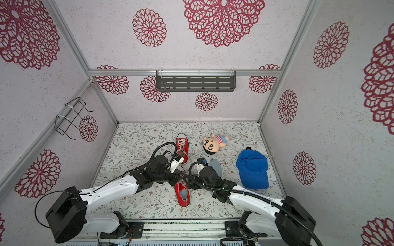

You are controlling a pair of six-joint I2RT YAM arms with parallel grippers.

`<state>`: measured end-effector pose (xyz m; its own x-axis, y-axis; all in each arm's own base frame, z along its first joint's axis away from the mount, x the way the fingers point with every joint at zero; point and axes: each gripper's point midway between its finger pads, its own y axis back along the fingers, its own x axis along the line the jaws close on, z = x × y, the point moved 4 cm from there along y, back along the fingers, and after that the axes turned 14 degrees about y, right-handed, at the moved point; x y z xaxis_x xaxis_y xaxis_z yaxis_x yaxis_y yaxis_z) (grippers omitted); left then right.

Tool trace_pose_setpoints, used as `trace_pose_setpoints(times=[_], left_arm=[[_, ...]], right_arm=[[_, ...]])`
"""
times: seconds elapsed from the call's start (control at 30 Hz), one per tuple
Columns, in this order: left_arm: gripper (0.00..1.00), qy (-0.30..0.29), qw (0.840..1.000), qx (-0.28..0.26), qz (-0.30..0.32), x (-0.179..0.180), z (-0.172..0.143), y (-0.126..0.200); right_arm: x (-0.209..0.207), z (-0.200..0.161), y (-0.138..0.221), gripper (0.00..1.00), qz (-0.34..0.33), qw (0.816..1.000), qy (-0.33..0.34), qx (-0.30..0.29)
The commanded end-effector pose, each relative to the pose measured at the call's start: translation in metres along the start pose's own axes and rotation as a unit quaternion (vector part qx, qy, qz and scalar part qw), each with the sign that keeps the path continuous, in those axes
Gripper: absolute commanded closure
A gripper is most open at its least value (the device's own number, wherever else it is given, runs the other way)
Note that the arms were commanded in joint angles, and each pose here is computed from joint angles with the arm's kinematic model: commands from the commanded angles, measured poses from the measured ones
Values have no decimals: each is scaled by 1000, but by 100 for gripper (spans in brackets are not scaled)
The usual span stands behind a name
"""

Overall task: Remove the insole from the shoe
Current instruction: Untie the shoelace on the shoe.

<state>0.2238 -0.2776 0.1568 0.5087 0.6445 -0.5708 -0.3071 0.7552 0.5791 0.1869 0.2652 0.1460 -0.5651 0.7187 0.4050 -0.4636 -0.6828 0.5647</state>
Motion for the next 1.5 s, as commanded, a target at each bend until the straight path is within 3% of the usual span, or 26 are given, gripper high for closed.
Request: trace_pose_setpoints(times=[0.0,0.13,0.33,0.43,0.57,0.7,0.77,0.87,1.0,1.03,1.07,1.17,1.23,1.27,1.33,1.47], left_arm=[[97,-10,999,-38,-17,-12,12,7],[97,-10,999,-45,-6,-11,11,13],[98,-9,998,-56,7,-7,8,22],[98,-4,998,-64,16,-5,5,28],[100,9,995,-87,37,3,1,40],[100,21,991,-113,70,16,-6,53],[100,33,989,-122,77,22,-10,57],[100,53,988,-126,74,28,-18,56],[100,79,987,-121,75,33,-25,53],[100,82,987,-120,74,34,-26,52],[100,87,986,-122,73,34,-26,52],[74,101,982,-133,86,39,-26,54],[54,113,976,-151,108,46,-26,61],[47,125,972,-158,118,51,-26,65],[42,159,965,-172,117,60,-28,73],[34,233,950,-192,73,71,-33,85]], right_arm=[[3,14,-14,28,-27,999,3,-25],[-12,12,-23,38,-86,996,-7,-24],[-26,22,-18,40,-133,988,-14,-71],[-43,25,-6,41,-202,975,-17,-90],[-85,21,33,42,-369,925,-11,-91],[-114,14,74,42,-463,883,-4,-78],[-125,9,85,41,-472,879,-14,-65],[-137,0,90,35,-458,888,-33,-37],[-144,-4,102,26,-474,880,-33,-10],[-143,-2,103,26,-471,882,-31,-12],[-137,4,99,26,-446,895,-21,-18],[-99,23,71,21,-285,957,25,-40],[-73,26,58,18,-185,982,29,-33],[-61,24,50,17,-143,989,26,-19],[-40,15,37,17,-85,996,24,18],[2,-8,12,16,-30,994,65,85]])
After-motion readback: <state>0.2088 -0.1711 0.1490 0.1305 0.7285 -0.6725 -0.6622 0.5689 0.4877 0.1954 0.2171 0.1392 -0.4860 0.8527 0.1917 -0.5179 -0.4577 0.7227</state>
